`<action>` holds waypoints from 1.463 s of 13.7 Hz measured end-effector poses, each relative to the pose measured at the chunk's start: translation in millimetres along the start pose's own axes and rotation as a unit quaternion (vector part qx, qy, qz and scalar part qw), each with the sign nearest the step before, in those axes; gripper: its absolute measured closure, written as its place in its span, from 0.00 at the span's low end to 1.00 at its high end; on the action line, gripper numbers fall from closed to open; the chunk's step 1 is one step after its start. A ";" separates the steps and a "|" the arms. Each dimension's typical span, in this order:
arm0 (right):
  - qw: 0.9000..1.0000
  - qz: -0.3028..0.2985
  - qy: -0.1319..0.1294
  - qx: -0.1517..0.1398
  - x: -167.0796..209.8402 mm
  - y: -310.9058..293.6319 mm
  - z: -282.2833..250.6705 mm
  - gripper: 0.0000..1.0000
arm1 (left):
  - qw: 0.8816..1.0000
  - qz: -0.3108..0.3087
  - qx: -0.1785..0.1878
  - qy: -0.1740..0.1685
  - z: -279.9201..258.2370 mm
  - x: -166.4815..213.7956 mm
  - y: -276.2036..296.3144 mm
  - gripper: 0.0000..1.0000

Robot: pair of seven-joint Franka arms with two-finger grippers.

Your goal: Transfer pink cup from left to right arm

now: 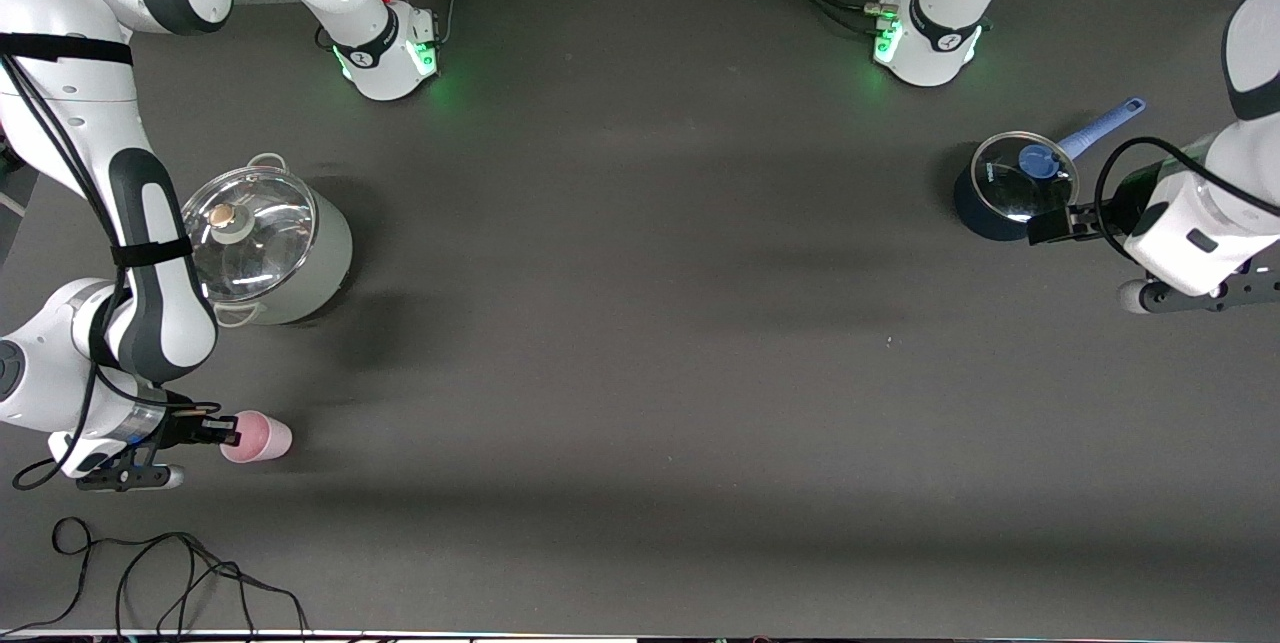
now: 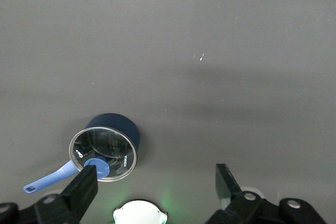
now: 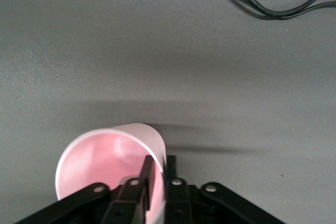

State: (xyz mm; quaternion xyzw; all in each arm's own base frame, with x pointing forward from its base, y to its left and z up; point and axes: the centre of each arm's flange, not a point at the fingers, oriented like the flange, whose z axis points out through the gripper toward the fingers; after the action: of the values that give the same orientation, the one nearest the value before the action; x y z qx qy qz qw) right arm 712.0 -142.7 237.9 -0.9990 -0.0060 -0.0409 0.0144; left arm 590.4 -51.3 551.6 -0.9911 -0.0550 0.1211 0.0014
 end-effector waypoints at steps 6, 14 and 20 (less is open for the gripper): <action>1.000 -0.020 0.000 -0.002 -1.0 5.3 -0.5 0.22 | 1.000 -0.005 -0.006 -0.020 12.4 7.2 -6.6 0.00; 0.998 -0.052 -0.029 -0.022 2.5 0.8 -47.0 0.02 | 0.995 0.102 -0.010 0.013 15.2 13.8 -15.3 0.00; 0.996 -0.064 -0.047 -0.052 -6.9 -45.7 -186.5 0.02 | 0.976 0.189 0.010 0.107 15.8 -7.2 -23.4 0.00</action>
State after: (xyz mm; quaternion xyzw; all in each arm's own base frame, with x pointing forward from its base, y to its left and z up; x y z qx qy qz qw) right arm 689.3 -102.6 424.4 -0.9968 -0.0682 0.0050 -0.0406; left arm 577.1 -28.9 538.3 -0.9908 0.1347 0.0131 -0.0053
